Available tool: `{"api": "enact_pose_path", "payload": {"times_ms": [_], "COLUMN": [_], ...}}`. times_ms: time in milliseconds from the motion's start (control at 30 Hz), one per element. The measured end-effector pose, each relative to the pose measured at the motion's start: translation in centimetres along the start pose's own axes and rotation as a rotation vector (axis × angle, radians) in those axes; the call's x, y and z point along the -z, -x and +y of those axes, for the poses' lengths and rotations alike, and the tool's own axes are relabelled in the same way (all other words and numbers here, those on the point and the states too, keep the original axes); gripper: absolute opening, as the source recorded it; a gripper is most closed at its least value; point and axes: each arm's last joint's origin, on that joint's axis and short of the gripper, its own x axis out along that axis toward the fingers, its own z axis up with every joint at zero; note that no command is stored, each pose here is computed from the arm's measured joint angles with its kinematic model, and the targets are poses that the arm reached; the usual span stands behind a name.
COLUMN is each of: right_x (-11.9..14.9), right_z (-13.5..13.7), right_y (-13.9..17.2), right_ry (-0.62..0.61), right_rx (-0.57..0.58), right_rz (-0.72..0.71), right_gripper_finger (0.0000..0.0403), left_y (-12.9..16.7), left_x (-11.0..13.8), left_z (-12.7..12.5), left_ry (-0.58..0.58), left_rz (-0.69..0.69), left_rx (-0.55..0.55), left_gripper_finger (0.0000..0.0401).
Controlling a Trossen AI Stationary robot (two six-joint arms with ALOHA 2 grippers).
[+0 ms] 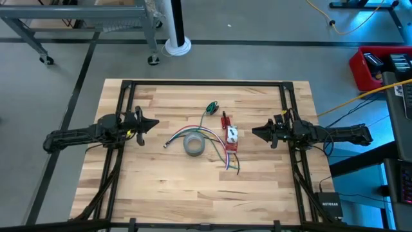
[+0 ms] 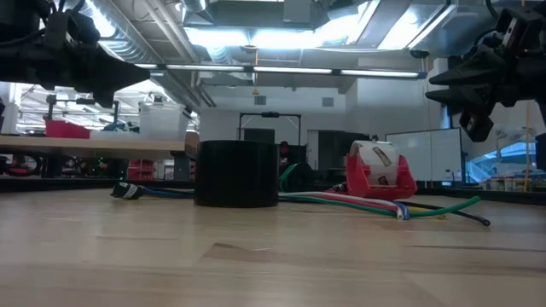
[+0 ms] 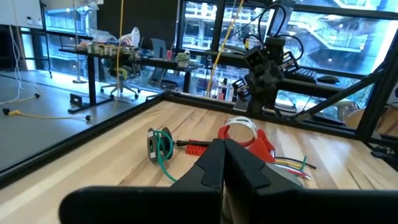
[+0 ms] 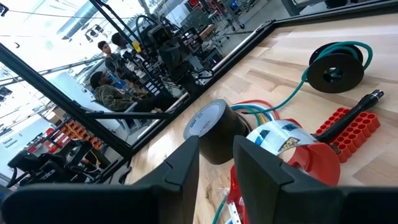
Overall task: Coil cords
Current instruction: Return to Home Position
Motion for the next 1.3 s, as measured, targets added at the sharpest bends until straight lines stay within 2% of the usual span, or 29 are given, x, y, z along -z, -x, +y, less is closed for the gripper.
{"api": "enact_pose_path", "payload": {"times_ms": [1300], "right_x": [0.00], "right_z": [0.09], "right_y": [0.00], "right_ry": [-0.001], "right_rx": [-0.023], "right_rz": [0.012], "right_gripper_finger": [0.0104], "left_y": [0.00], "left_x": [0.01], "left_z": [0.00], "left_ry": [0.000], "left_rz": [0.001], "left_rx": [0.000], "left_gripper_finger": [0.0000]}}
